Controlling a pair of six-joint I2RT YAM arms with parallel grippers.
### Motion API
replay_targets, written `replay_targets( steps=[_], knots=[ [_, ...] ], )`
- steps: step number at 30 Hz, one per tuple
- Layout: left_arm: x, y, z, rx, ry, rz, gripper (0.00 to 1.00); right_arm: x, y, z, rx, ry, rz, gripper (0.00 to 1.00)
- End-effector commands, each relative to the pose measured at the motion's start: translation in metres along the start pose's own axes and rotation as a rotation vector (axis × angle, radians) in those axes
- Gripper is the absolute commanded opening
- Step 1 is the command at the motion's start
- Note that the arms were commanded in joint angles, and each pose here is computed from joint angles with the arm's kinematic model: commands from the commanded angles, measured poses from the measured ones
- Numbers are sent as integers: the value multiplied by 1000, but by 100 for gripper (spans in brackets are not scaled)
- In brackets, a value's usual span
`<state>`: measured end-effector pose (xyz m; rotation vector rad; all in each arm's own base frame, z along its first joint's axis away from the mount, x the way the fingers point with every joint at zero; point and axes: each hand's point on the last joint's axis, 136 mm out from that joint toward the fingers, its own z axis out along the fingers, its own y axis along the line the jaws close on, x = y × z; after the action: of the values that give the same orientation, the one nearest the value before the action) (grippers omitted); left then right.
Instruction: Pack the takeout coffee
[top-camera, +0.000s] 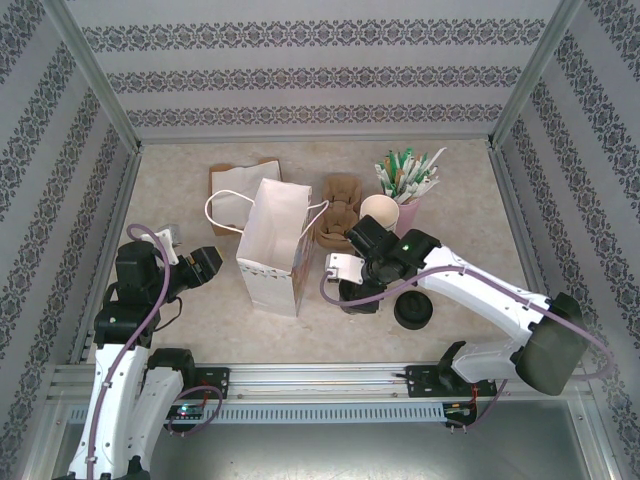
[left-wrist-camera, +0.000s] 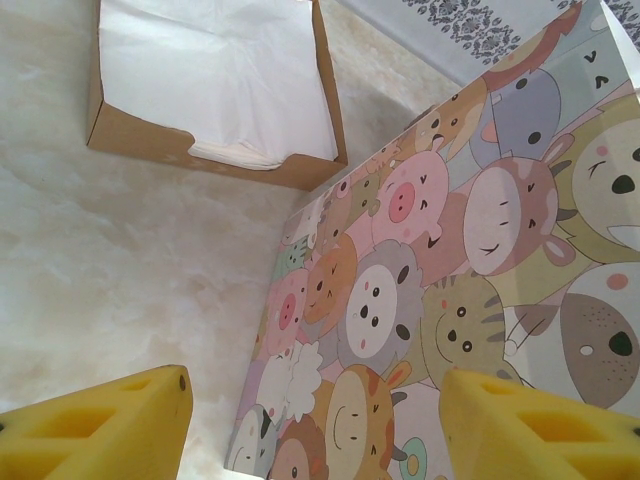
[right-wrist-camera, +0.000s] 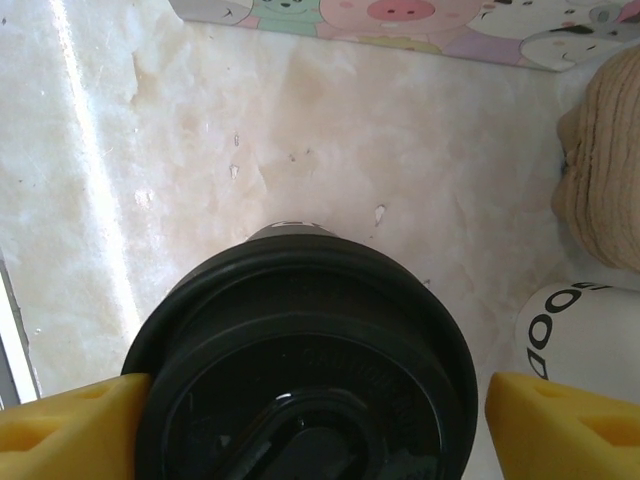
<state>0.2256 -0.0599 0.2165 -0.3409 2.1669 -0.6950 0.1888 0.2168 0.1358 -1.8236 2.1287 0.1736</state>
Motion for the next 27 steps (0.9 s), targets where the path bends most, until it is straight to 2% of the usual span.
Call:
replay_targets(
  steps=[1,6,11,15,22,27],
  knots=[
    [-1,2,-2,-14,-2,17,67,5,2,2,-8,41,11,88],
    [-1,1,-2,-10,1,19,65,0,5,1,-39,31,28,90],
    [-1,-7,-10,8,6,-10,55,3,10,2,-63,46,33,74],
    [6,-21,-28,41,40,-70,53,5,10,2,-62,38,41,74],
    [41,-39,-59,139,114,-246,52,6,6,2,-52,39,53,74],
    [58,-44,-63,193,160,-292,52,6,5,2,-45,31,62,75]
  ],
)
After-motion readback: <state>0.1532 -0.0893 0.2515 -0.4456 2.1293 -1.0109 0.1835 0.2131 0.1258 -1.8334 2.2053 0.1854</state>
